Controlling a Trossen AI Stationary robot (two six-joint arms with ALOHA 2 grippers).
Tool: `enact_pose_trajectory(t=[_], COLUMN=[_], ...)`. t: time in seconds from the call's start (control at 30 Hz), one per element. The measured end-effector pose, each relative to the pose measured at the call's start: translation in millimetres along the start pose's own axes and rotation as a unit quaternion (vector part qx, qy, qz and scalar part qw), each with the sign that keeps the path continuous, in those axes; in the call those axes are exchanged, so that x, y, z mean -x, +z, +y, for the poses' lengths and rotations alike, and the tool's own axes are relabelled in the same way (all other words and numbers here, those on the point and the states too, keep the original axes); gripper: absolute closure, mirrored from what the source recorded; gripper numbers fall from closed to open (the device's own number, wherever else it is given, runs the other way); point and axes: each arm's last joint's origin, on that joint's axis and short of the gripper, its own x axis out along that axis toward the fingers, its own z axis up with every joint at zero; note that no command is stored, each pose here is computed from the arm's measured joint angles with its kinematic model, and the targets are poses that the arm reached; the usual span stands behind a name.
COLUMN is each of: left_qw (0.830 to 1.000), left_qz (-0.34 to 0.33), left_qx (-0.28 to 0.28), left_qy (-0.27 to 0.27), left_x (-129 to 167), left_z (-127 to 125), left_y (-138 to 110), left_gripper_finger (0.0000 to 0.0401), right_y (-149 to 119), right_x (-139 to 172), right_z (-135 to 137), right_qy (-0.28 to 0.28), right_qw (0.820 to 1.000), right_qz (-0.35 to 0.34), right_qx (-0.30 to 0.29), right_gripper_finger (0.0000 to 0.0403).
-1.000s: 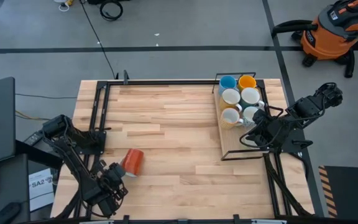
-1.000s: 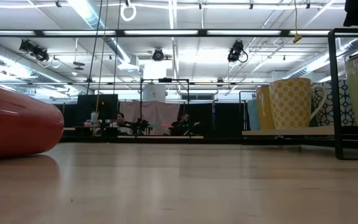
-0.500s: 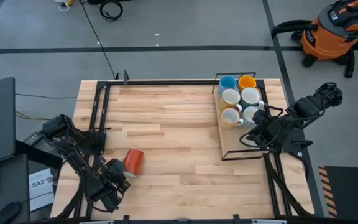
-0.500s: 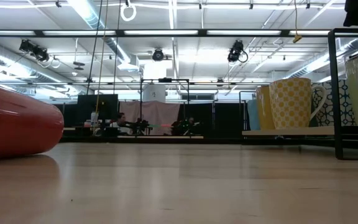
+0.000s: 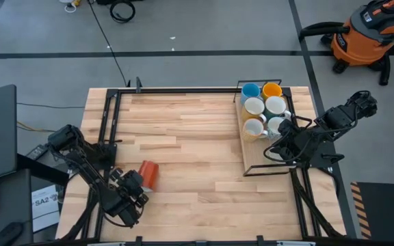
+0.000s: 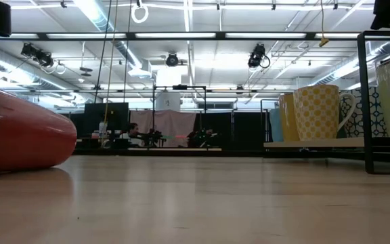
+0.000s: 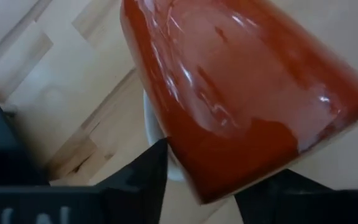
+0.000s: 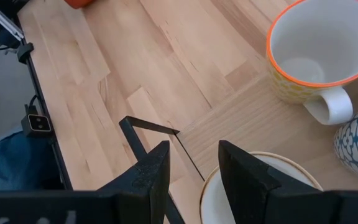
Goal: Place coffee mugs
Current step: Put the brown mug on the shelf
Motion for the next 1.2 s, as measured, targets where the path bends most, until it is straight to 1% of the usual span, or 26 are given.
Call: enact_pose_trajectory(t=[0.13,0.27,0.33,0.5,0.67,0.8,0.9,0.97,1.07,1.2], left_qw=[1.000,1.000,0.999,0.997,0.987,0.968,0.947,0.933,0.923,0.916], left_qz=[0.002,0.006,0.009,0.059,0.144,0.218,0.272,0.303,0.326,0.342], left_qx=[0.011,0.022,0.035,0.036,0.019,-0.018,-0.042,-0.047,-0.022,0.044], left_qy=[0.006,0.014,0.005,-0.020,-0.075,-0.124,-0.166,-0.187,-0.204,-0.206], left_x=[-3,-3,1,16,33,39,36,30,20,3], left_z=[0,-1,-1,-1,0,3,5,8,15,30], left_y=[6,13,20,41,74,98,116,127,146,174], left_gripper_finger=[0.0284,0.0341,0.0367,0.0369,0.0371,0.0372,0.0371,0.0368,0.0366,0.0364], right_y=[0,0,0,0,0,0,0,0,0,0], right_x=[0,0,0,0,0,0,0,0,0,0], right_z=[0,0,0,0,0,0,0,0,0,0], right_qy=[0.000,0.000,0.000,0.000,0.000,0.001,0.000,0.000,0.000,0.000], right_qw=[1.000,1.000,1.000,1.000,1.000,1.000,1.000,1.000,1.000,1.000], right_qz=[0.000,0.000,0.000,0.000,0.000,0.000,0.000,0.001,0.001,0.001], right_qx=[0.000,0.000,0.000,0.000,0.000,0.000,0.000,0.000,0.000,0.000], right_gripper_finger=[0.0261,0.0261,0.0261,0.0261,0.0261,0.0261,0.0261,0.0261,0.0261,0.0261])
